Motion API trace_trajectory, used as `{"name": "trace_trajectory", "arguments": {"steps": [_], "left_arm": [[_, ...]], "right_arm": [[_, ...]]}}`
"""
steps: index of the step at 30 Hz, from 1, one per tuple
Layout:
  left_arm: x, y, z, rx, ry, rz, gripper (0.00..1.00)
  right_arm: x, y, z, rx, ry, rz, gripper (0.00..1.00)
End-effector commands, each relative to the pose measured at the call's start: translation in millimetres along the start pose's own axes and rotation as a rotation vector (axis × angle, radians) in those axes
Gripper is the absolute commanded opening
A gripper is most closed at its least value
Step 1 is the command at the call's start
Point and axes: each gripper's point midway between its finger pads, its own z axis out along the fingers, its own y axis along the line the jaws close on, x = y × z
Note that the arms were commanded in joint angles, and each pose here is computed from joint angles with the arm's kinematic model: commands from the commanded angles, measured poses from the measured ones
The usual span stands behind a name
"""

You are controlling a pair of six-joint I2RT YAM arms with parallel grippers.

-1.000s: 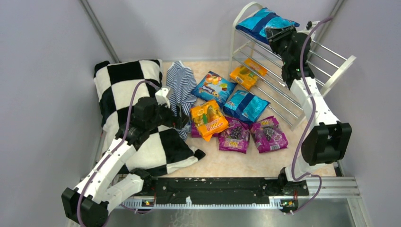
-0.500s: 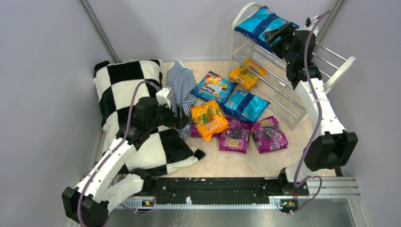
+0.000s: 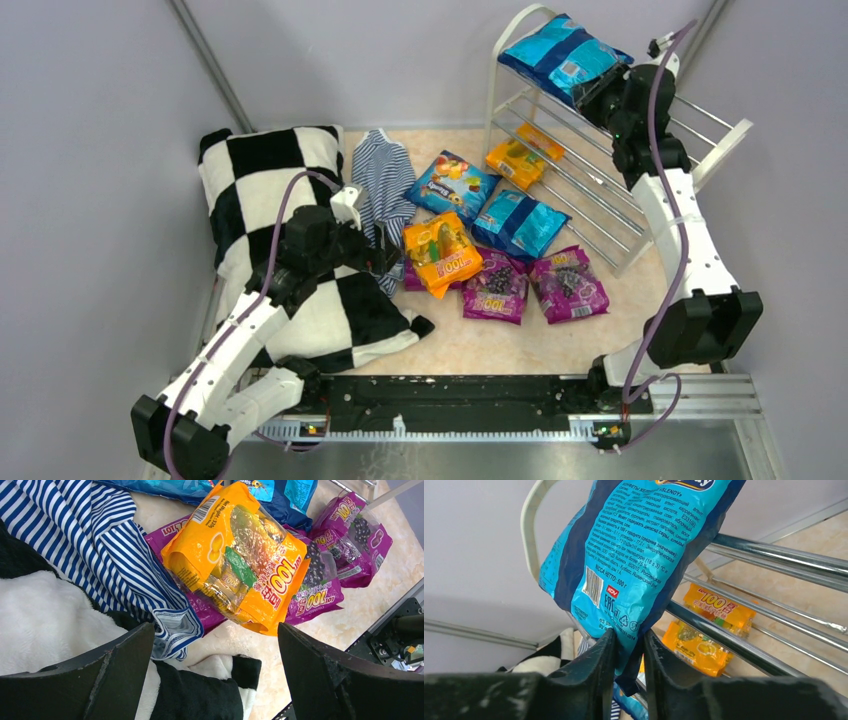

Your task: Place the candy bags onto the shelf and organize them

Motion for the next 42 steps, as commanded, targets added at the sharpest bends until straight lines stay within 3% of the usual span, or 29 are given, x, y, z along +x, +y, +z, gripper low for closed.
{"name": "trace_trajectory", "arguments": {"steps": [1,9,17,22,25,29,34,38,42], "left_arm": [[-10,-5,-1,0.022,-0.048,0.016,0.99],[-10,-3,-1,0.010,-0.047,0.020,0.99],[-5,4,3,-0.020,-0.025,0.011,0.99],[-3,9,2,-0.048,-0.026,0.012,0.99],[-4,8,1,-0.041,-0.033,0.017,0.99],[-7,4,1,-0.020,-0.042,0.026,0.99],[-21,-12,-5,0.045,-0.085,0.022,0.99],[-61,-37,-19,0.121,-0.160,-0.004,0.99],[-114,-64,-27,0.207,-0.252,-0.015,0.99]], "right_arm": [[-4,10,3,-0.034,0.015,-0.011,0.18],[17,-1,3,-0.005,0.083,-0.045,0.16],[-35,20,-38,-0.008,0.008,-0.216,0.47],[-61,35,-90,-0.045,-0.056,-0.254,0.61],[-51,46,-120,-0.133,-0.053,-0.218,0.67],[-6,56,-156,-0.243,0.040,-0.170,0.70],[108,48,-169,-0.316,0.285,-0.174,0.73],[188,30,-175,-0.325,0.440,-0.238,0.73],[226,-14,-162,-0.219,0.472,-0.321,0.74]]}}
